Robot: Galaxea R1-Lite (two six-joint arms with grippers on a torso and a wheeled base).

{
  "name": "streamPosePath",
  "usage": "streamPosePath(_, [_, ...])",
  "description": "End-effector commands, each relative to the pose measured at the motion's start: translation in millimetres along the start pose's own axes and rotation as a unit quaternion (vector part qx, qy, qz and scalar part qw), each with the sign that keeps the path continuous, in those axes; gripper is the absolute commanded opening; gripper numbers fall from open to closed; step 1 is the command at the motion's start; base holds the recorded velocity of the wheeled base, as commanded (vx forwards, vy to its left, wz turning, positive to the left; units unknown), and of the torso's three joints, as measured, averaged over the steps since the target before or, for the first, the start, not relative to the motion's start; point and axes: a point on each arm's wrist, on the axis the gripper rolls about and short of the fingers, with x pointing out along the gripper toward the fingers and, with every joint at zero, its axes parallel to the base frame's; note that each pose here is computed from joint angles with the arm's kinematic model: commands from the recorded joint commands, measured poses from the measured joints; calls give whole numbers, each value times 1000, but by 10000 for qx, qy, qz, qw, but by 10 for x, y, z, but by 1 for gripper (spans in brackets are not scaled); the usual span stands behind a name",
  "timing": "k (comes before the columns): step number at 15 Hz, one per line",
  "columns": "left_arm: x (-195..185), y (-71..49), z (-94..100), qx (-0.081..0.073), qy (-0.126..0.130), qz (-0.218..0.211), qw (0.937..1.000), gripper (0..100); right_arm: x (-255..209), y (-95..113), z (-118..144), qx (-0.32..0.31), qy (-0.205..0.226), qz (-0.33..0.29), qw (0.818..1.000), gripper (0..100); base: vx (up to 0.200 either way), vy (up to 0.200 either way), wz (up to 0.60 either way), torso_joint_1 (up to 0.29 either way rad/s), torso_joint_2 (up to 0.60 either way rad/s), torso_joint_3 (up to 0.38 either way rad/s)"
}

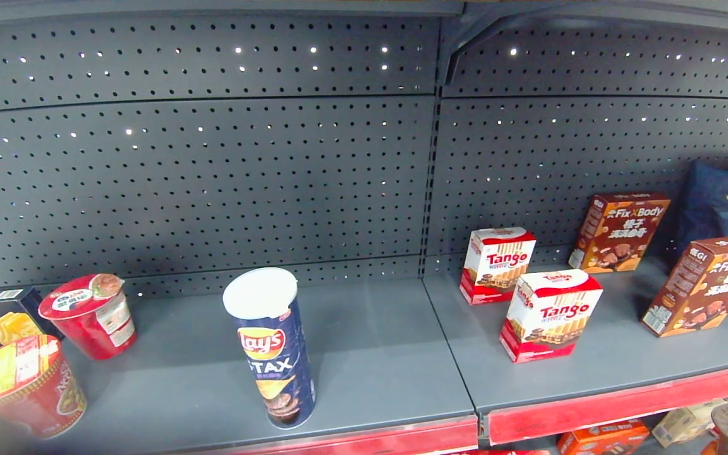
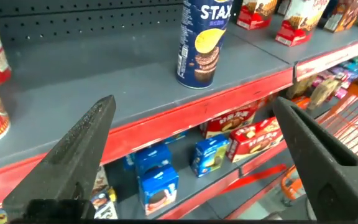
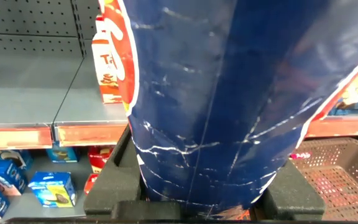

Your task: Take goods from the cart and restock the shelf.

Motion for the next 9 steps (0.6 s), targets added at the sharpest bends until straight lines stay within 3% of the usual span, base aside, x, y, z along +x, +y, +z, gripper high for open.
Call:
streamPosePath(1, [0, 1, 0, -89, -5, 16, 10000, 100, 18, -4, 11, 2, 46, 24, 10000, 0, 0, 0, 0, 0, 0, 0])
streamPosePath(3, [0, 4, 1, -311, -17, 83, 9995, 100, 19, -9, 5, 4, 56, 79, 10000, 0, 0, 0, 0, 0, 0, 0])
streamPosePath(4, [-2, 3, 6, -311, -34, 88, 9995, 100, 22, -11, 6, 5, 62, 102, 9999, 0, 0, 0, 0, 0, 0, 0])
streamPosePath(5, [0, 3, 4, -211, -32, 81, 9997, 100, 22, -11, 6, 5, 62, 102, 9999, 0, 0, 0, 0, 0, 0, 0])
streamPosePath(7, [1, 3, 0, 295, -18, 68, 9995, 100, 19, -11, 5, 5, 54, 102, 9999, 0, 0, 0, 0, 0, 0, 0])
streamPosePath(8, [1, -1, -4, 1013, 7, -45, 9948, 100, 17, -11, 9, 4, 47, 93, 9999, 0, 0, 0, 0, 0, 0, 0])
streamPosePath(9, [24, 8, -68, 1200, 91, -89, 9927, 100, 18, -11, 13, 4, 48, 86, 10000, 0, 0, 0, 0, 0, 0, 0])
